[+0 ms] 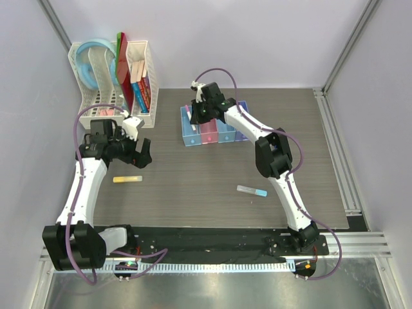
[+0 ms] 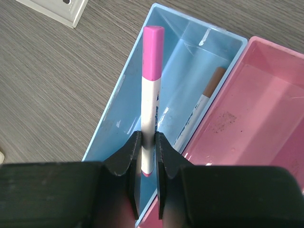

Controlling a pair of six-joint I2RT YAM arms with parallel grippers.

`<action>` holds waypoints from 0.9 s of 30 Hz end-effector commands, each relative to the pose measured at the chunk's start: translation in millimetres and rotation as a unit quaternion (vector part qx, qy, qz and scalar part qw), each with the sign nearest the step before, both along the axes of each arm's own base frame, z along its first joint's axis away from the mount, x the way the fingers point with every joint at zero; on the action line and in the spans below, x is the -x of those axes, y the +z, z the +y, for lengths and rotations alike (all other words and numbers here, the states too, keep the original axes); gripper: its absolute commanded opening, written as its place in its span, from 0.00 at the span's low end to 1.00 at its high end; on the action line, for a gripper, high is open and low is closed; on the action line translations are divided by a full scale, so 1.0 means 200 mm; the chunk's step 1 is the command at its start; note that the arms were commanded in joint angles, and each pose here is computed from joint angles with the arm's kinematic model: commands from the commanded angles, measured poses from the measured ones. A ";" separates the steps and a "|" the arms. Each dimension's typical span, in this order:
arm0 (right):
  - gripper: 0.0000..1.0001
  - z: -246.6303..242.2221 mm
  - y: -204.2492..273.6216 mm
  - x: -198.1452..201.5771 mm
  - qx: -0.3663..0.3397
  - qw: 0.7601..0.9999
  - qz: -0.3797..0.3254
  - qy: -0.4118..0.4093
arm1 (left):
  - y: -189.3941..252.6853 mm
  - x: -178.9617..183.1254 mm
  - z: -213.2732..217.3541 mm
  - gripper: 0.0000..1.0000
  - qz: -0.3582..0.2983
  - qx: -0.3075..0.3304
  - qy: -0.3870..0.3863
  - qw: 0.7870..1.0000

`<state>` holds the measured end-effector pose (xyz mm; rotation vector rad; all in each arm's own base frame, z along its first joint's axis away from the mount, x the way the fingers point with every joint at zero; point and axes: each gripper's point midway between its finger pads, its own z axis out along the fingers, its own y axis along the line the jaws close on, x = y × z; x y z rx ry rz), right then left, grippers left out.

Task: Sort the stationery into containers
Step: Place the pen in the storage box.

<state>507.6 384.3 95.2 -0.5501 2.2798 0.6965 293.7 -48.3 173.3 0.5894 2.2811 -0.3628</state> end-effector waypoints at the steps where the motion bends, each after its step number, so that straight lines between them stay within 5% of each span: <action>1: 0.01 0.02 0.01 -0.02 -0.003 1.000 -0.013 -0.008 | 0.05 -0.02 0.00 1.00 -0.026 0.001 0.000 1.000; 5: 0.02 0.02 -0.02 -0.01 -0.001 1.000 -0.007 -0.005 | 0.05 -0.02 0.00 1.00 -0.025 0.000 0.000 1.000; 14: 0.32 0.01 -0.01 -0.01 0.000 1.000 -0.010 -0.003 | 0.05 -0.02 0.01 1.00 -0.023 0.000 0.001 1.000; 23: 0.37 -0.01 0.08 -0.02 0.006 1.000 -0.030 -0.003 | 0.05 -0.01 0.01 1.00 -0.024 -0.007 -0.008 1.000; 27: 0.43 -0.05 0.28 0.03 0.023 0.997 -0.067 0.033 | -0.04 0.02 0.07 1.00 -0.015 -0.059 -0.038 0.997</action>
